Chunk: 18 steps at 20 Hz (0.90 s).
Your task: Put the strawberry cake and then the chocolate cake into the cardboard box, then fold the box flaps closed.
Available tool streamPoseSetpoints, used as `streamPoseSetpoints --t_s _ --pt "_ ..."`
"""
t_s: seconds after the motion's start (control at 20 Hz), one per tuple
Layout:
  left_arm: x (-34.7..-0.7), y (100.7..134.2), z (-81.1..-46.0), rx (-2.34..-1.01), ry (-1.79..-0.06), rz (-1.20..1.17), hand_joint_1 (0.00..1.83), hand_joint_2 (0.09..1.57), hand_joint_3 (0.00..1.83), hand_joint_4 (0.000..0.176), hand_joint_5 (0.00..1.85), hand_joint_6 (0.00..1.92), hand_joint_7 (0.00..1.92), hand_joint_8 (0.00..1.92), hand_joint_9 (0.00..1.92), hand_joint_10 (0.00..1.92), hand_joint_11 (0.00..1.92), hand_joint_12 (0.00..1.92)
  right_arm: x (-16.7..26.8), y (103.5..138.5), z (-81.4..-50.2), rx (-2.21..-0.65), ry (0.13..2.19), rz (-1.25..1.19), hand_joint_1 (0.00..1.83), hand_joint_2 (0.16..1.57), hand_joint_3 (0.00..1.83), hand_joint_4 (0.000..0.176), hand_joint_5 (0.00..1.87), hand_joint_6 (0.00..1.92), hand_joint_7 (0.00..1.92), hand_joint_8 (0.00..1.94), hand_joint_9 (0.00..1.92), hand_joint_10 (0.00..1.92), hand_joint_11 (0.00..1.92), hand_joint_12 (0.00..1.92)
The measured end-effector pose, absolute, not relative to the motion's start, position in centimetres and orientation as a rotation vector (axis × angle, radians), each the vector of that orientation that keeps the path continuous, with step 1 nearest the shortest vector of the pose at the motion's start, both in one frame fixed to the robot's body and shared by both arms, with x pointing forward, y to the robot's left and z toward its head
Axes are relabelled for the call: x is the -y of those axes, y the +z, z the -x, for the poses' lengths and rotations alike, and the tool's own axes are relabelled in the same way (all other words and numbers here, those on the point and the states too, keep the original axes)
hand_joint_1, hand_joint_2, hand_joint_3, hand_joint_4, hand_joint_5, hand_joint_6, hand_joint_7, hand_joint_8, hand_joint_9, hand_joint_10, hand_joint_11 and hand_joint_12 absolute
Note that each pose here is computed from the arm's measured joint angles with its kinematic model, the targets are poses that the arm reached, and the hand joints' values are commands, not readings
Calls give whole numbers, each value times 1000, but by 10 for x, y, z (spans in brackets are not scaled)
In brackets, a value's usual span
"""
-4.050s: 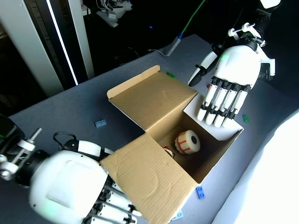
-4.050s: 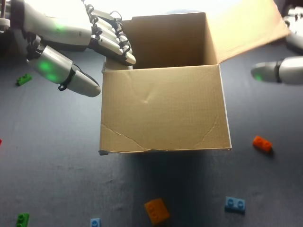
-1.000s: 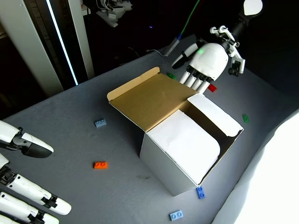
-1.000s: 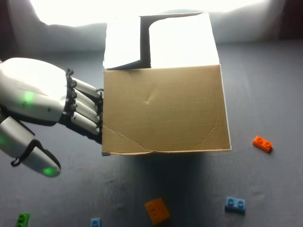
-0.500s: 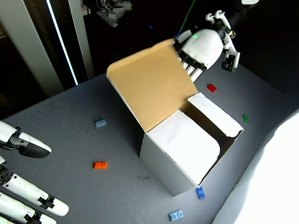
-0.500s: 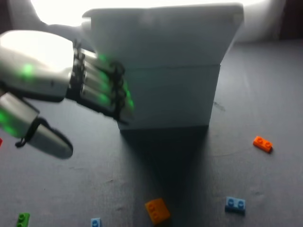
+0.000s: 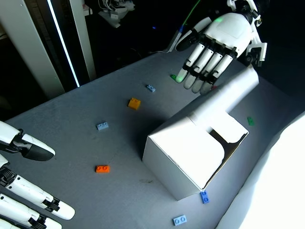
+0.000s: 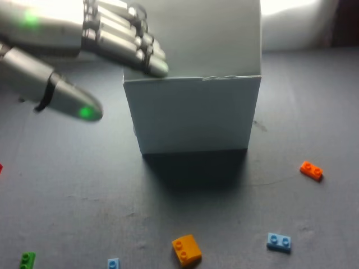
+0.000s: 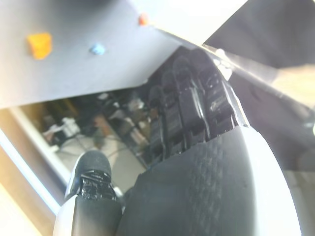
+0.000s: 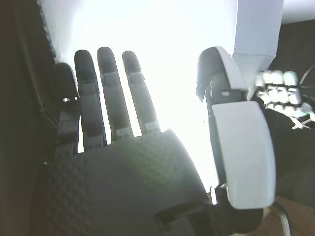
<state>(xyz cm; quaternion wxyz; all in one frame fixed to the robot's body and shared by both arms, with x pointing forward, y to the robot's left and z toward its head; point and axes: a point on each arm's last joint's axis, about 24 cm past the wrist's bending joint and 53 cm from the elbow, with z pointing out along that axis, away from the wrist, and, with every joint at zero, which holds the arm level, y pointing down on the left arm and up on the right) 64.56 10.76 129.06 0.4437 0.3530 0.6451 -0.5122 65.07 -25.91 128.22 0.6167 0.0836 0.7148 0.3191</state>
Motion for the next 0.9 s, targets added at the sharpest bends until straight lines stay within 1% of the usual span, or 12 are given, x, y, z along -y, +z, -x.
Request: streamPoseSetpoints --t_s 0.15,0.2,0.3,0.35,0.45,0.5,0.7,0.75,0.8,0.9 --pt "-101 1297 -664 -1591 -1256 -825 0 1240 1 1 327 1 366 6 381 7 166 602 259 1283 -651 -1645 735 -192 212 1208 0 0 342 3 417 6 310 357 0 1234" --pt "-98 1297 -671 -1594 -1244 -811 0 1235 0 6 323 1 351 0 369 1 154 595 259 1282 -651 -1645 734 -192 187 1211 1 0 337 2 411 3 304 359 0 1254" --pt "-93 1298 -682 -1596 -1220 -784 0 1230 0 7 330 4 359 3 376 4 156 595 259 1282 -651 -1645 734 -191 200 1207 0 0 343 5 420 6 307 363 0 1265" --pt "-91 1298 -687 -1594 -1202 -773 0 1232 0 0 339 8 371 8 383 7 159 595 259 1283 -651 -1644 735 -192 204 1208 0 0 354 9 427 8 312 367 0 1267" --pt "-90 1296 -696 -1597 -1169 -753 0 1222 0 5 335 5 368 6 379 4 155 591 259 1283 -651 -1644 735 -191 195 1210 0 0 361 12 427 7 311 368 0 1256" --pt "-90 1292 -703 -1610 -1150 -734 0 1225 0 0 345 8 363 3 377 3 161 592 259 1283 -651 -1644 735 -191 191 1210 0 0 348 6 414 0 304 368 0 1229" --pt "-94 1270 -719 -1670 -1076 -713 0 1226 0 2 340 4 373 6 382 4 168 593 259 1283 -651 -1644 734 -189 198 1211 1 0 344 4 425 4 304 373 0 1256" --pt "-96 1266 -721 -1683 -1071 -705 0 1231 0 6 342 3 369 2 383 3 170 591 259 1283 -651 -1644 734 -189 198 1213 2 0 340 2 421 2 302 374 0 1258" --pt "-95 1265 -722 -1687 -1073 -701 0 1231 0 6 342 3 369 2 383 3 170 591 259 1283 -651 -1644 734 -189 198 1213 2 0 340 2 421 2 302 374 0 1258" --pt "-95 1258 -721 -1705 -1080 -692 0 1232 0 1 341 2 370 2 380 1 165 588 259 1283 -651 -1643 733 -188 185 1216 3 0 342 3 426 3 304 377 0 1273"
